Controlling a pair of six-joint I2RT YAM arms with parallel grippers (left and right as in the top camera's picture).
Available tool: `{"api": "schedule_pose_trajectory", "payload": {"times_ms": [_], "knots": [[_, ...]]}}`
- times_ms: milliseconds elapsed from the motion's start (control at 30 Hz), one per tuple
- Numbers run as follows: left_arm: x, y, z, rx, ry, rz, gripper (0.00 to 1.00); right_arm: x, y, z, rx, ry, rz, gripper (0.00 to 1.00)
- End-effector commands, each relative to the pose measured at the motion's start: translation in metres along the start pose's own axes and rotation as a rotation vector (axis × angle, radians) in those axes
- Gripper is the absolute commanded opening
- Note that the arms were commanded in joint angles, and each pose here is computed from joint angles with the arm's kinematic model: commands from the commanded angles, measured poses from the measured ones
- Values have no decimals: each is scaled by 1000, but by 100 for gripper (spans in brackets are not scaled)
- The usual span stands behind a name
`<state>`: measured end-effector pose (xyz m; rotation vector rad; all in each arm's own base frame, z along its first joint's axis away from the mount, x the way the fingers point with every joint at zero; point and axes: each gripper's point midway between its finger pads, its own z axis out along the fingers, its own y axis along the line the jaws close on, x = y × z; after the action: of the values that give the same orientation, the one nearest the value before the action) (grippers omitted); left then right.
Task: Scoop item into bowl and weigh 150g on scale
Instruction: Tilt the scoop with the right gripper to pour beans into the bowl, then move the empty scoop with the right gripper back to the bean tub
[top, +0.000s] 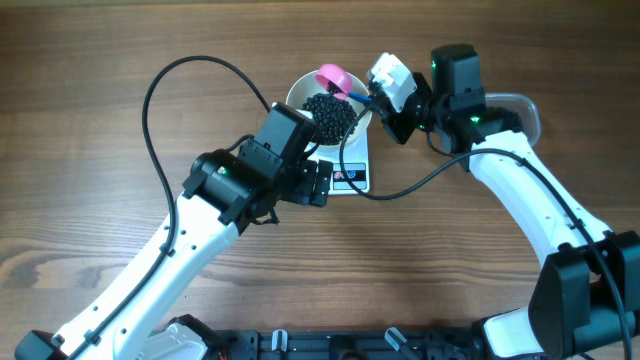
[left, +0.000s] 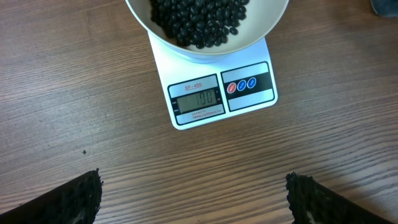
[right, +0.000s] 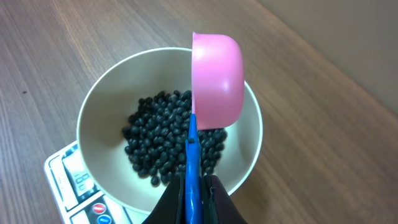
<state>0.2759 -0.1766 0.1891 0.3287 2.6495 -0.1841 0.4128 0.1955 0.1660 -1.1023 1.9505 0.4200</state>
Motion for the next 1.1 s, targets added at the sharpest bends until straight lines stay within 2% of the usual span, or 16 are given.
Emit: {"api": "schedule_pose_trajectory", "payload": {"times_ms": [0,500,633,700,767,867,933,1033,1067], "knots": [[-4,-3,-4,8,-12,-7,100,-2,-3,3,8,-10,-102,4],[-4,-3,-4,8,-12,-7,100,-8,8,3,-57,-49,-142,4],[-4,-3,-4,8,-12,-7,100,-7,8,3,-51,-52,-322,4],[-4,-3,-4,8,-12,-7,100,-7,7,3,-44,-46,-320,4],[-4,-3,-4,8,-12,-7,100,-9,10,2,-64,-57,-156,4],[-4,-3,-4,8,-12,-7,100,-41,-3,-12,-43,-161,283,4],[-4,-3,-4,8,-12,-7,100,-61,-44,-47,117,-262,375,4],[-4,-3,-4,8,-12,-7,100,-35,-122,-124,542,-239,446,4],[-4,-3,-4,8,-12,-7,100,-24,-132,-140,606,-222,467,4]]}}
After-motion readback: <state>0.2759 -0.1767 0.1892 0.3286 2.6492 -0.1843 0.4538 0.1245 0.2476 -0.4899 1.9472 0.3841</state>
